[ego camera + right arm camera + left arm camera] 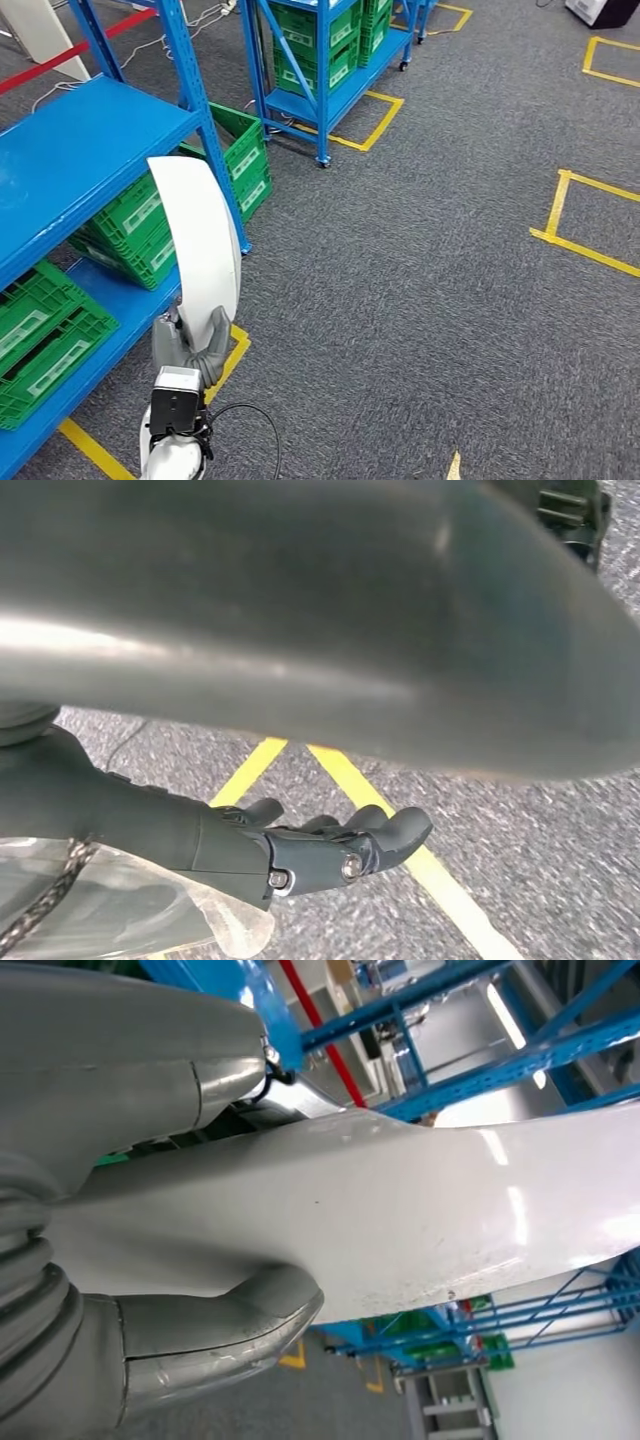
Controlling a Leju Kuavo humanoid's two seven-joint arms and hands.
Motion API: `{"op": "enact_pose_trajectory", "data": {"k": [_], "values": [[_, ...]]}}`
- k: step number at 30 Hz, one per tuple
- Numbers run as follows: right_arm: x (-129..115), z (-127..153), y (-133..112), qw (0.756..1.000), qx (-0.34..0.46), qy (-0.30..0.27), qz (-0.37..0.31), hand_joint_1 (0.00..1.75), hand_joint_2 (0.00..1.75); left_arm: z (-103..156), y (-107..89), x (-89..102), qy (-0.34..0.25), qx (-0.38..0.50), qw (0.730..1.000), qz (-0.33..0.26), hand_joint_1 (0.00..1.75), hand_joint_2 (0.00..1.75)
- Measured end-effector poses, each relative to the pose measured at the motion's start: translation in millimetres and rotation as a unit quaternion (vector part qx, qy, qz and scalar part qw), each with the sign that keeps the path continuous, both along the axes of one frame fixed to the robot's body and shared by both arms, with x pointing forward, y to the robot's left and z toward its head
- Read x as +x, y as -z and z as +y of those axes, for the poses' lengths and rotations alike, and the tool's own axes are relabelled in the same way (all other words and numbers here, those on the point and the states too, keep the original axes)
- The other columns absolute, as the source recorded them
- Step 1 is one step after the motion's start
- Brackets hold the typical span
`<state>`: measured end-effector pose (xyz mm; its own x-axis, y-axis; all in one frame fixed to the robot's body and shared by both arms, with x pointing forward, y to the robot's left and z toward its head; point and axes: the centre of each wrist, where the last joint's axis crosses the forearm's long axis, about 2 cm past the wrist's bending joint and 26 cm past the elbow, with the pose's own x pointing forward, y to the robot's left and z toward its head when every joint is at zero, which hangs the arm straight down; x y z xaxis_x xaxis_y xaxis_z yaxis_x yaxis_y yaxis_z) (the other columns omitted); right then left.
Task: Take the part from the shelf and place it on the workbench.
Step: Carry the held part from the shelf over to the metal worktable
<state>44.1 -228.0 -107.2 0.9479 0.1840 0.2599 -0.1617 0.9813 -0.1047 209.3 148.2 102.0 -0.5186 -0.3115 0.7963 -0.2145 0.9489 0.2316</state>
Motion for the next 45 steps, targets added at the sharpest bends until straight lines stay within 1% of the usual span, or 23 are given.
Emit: {"op": "enact_pose_trajectory", "data": {"k": [9,19,41,45], "values": [[1.0,-4.8,0.5,1.0,-0.001,-0.021,-0.005,0.0,0.0,-5.3,-3.5,1.6,0.007,-0.004,1.0,-0.005,1.75,1.75],[4.6,-8.9,0.5,1.0,-0.002,-0.027,-0.009,0.0,0.0,-9.0,-9.5,6.7,0.024,-0.003,1.0,-0.016,1.75,1.75],[3.2,-13.7,1.2,0.999,-0.006,-0.032,-0.006,0.0,0.0,-8.8,-7.4,4.8,0.037,0.0,0.999,-0.005,1.75,1.75],[6.0,-14.2,0.9,0.999,-0.006,-0.032,-0.008,0.0,0.0,-8.8,-7.4,4.8,0.037,0.0,0.999,-0.005,1.75,1.75]]}}
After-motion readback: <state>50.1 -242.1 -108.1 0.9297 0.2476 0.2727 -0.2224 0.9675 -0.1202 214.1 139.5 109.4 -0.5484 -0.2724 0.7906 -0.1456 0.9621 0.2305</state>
